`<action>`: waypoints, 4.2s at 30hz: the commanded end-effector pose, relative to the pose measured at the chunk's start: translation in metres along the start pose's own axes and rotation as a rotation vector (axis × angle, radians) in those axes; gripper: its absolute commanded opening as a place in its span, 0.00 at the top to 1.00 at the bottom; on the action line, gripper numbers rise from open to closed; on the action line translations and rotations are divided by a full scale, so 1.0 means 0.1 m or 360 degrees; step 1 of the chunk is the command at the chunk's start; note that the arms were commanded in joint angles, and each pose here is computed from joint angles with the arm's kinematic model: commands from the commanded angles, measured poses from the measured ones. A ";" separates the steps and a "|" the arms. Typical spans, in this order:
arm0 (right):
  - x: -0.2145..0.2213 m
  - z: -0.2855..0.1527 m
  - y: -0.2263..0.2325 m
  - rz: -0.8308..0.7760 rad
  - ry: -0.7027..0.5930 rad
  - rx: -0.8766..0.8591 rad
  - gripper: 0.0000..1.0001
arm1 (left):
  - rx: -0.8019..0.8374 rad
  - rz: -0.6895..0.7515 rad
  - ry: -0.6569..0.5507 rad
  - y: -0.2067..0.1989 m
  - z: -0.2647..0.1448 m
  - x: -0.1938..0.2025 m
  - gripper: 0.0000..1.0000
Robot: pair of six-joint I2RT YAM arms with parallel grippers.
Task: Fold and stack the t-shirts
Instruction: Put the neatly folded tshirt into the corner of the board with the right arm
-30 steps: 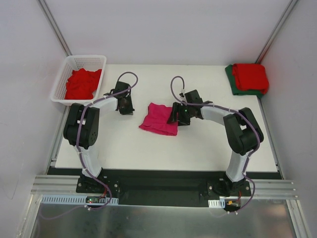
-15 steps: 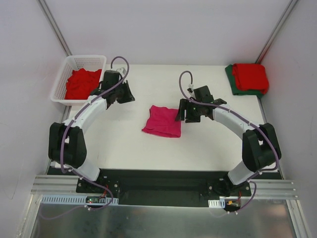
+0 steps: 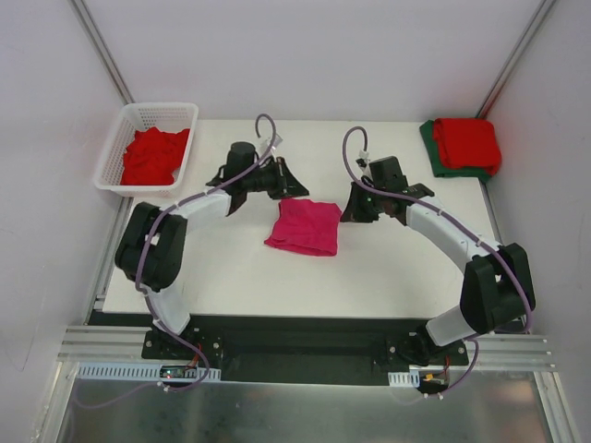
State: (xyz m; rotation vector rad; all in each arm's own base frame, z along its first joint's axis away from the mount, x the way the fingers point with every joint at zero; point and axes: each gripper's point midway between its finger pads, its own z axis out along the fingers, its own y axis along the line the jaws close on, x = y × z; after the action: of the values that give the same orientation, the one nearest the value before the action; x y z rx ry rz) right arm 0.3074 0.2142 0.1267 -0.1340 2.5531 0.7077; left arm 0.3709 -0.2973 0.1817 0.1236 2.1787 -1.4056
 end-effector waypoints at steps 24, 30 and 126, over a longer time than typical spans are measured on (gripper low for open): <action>-0.10 0.72 0.29 0.0092 0.0214 -0.0355 0.99 | 0.0254 -0.0341 0.0252 0.29 0.26 0.87 1.00; -0.13 0.64 0.30 0.0063 0.0192 -0.0338 0.98 | 0.0215 -0.0366 0.0266 0.41 0.26 0.93 1.00; 0.16 0.94 -0.61 -0.0053 0.0407 0.0169 0.99 | -0.1202 0.0087 0.0329 1.41 -0.18 1.58 1.00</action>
State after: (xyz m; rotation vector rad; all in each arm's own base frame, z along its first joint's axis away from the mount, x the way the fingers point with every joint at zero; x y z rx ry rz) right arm 0.3830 0.2074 0.0192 -0.2139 2.7428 0.5265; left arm 0.2814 -0.2684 0.0167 -0.0015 2.6375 -0.6509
